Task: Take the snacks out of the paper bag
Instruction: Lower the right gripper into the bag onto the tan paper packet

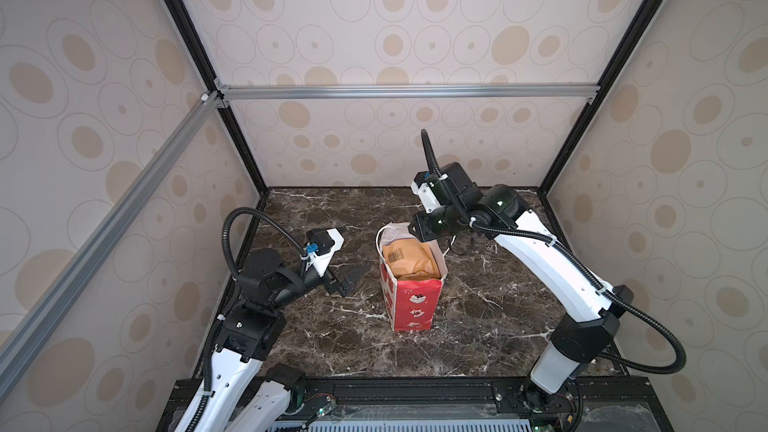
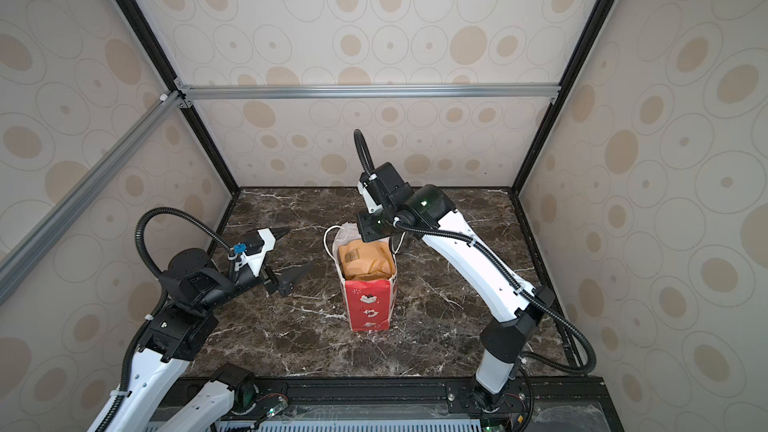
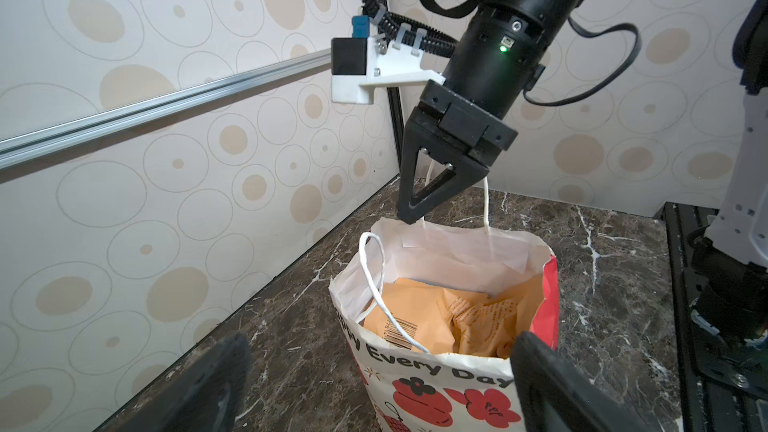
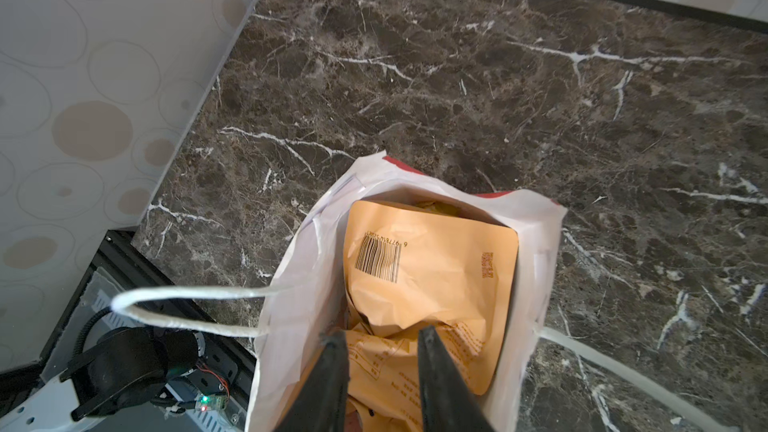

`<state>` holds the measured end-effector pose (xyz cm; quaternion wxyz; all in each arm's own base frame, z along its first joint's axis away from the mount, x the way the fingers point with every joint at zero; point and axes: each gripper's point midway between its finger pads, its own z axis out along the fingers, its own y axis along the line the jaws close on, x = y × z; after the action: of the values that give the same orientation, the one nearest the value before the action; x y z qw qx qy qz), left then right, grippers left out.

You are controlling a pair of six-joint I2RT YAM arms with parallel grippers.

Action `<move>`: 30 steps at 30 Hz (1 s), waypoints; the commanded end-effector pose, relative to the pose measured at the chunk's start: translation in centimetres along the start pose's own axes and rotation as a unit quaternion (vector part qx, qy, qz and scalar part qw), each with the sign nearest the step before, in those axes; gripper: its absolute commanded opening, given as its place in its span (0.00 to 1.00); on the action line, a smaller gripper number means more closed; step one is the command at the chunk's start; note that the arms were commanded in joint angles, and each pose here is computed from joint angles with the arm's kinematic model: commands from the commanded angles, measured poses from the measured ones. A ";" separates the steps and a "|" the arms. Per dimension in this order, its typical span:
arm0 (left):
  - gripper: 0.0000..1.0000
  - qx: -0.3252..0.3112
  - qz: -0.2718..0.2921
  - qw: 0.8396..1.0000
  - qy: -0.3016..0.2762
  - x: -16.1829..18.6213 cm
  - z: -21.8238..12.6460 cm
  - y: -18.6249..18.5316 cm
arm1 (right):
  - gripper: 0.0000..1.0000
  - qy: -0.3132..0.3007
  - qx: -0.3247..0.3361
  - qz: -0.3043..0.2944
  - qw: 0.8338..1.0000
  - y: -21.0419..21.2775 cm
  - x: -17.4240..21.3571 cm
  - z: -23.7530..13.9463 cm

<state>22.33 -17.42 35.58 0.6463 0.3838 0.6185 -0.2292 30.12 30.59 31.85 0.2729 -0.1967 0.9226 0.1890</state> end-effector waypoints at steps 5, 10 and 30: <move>0.98 -0.014 0.052 0.999 -0.009 1.4 0.0 0.0 | 0.36 0.074 0.037 0.005 0.997 -1.1 2.7 3.3; 0.98 -0.027 0.062 0.998 -0.013 1.9 -0.5 0.0 | 0.43 0.097 0.021 0.022 0.995 -0.5 3.6 6.2; 0.98 -0.044 0.056 0.997 0.000 3.2 -0.1 0.6 | 0.68 0.166 0.070 0.064 0.981 -3.6 10.2 15.3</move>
<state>23.03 -16.35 31.93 0.6619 0.3815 0.6205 -0.1771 31.95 32.84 16.69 0.1666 -0.1561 0.9642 0.1352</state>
